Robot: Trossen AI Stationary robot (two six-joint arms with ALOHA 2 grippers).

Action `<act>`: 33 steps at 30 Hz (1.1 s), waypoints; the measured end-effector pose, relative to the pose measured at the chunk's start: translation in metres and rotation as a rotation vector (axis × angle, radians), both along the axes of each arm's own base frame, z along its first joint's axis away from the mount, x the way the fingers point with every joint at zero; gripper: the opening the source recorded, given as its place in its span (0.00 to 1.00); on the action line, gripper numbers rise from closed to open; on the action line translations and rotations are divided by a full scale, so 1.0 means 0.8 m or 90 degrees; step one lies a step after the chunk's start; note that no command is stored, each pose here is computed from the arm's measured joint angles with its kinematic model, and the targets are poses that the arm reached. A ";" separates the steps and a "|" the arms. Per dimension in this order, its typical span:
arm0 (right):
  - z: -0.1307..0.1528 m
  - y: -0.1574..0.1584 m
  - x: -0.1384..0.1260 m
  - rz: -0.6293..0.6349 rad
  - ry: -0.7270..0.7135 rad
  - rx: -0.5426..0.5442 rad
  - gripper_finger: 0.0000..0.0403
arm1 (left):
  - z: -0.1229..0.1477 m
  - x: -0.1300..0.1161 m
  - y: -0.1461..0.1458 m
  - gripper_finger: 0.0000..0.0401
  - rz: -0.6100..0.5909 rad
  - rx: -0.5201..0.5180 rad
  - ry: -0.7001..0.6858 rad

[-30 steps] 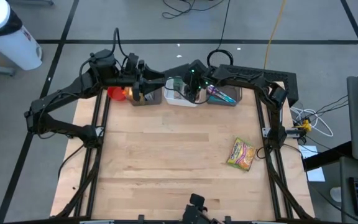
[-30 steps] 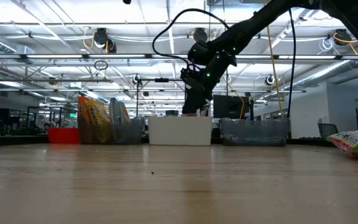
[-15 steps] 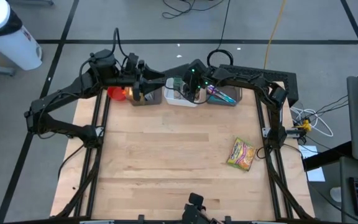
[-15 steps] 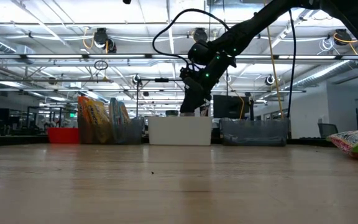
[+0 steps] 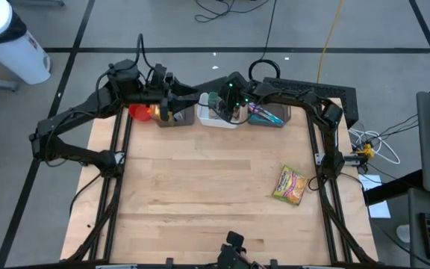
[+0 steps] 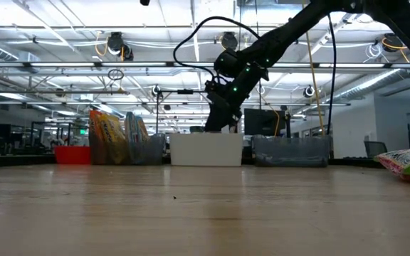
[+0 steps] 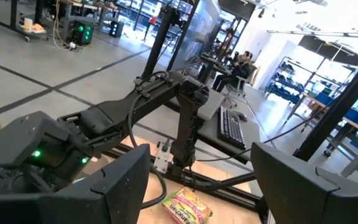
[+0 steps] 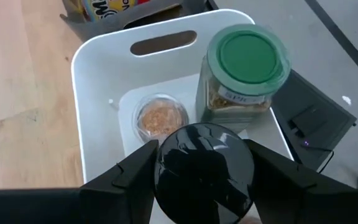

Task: Pick & Place Food Item
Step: Put the purple seasoning bottle into the white bin

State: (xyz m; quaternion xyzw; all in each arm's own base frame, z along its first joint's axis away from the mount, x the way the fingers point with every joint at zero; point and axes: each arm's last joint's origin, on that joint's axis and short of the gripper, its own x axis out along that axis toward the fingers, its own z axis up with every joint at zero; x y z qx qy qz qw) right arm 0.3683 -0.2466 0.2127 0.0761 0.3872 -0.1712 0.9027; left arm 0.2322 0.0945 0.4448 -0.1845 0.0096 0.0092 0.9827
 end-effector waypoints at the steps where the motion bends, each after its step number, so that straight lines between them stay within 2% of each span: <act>1: 0.000 0.000 0.000 0.000 -0.002 -0.001 0.49 | -0.001 0.000 0.000 0.70 0.000 -0.001 0.003; 10: 0.000 0.000 0.001 0.000 -0.004 -0.003 0.49 | -0.002 0.000 0.000 0.70 0.000 -0.004 0.008; 16: -0.003 -0.002 0.000 -0.019 0.019 -0.024 0.66 | -0.002 0.000 0.000 0.70 0.000 -0.004 0.010; 20: -0.004 -0.002 0.000 -0.020 0.019 -0.024 0.72 | -0.002 0.000 0.000 0.70 0.000 0.003 0.011; 26: 0.003 0.000 -0.002 -0.022 0.012 -0.022 0.72 | -0.002 0.000 0.000 0.70 0.000 0.005 0.011; 33: 0.039 0.004 -0.009 -0.025 -0.035 -0.049 0.70 | -0.003 0.000 0.000 0.70 0.000 0.005 0.015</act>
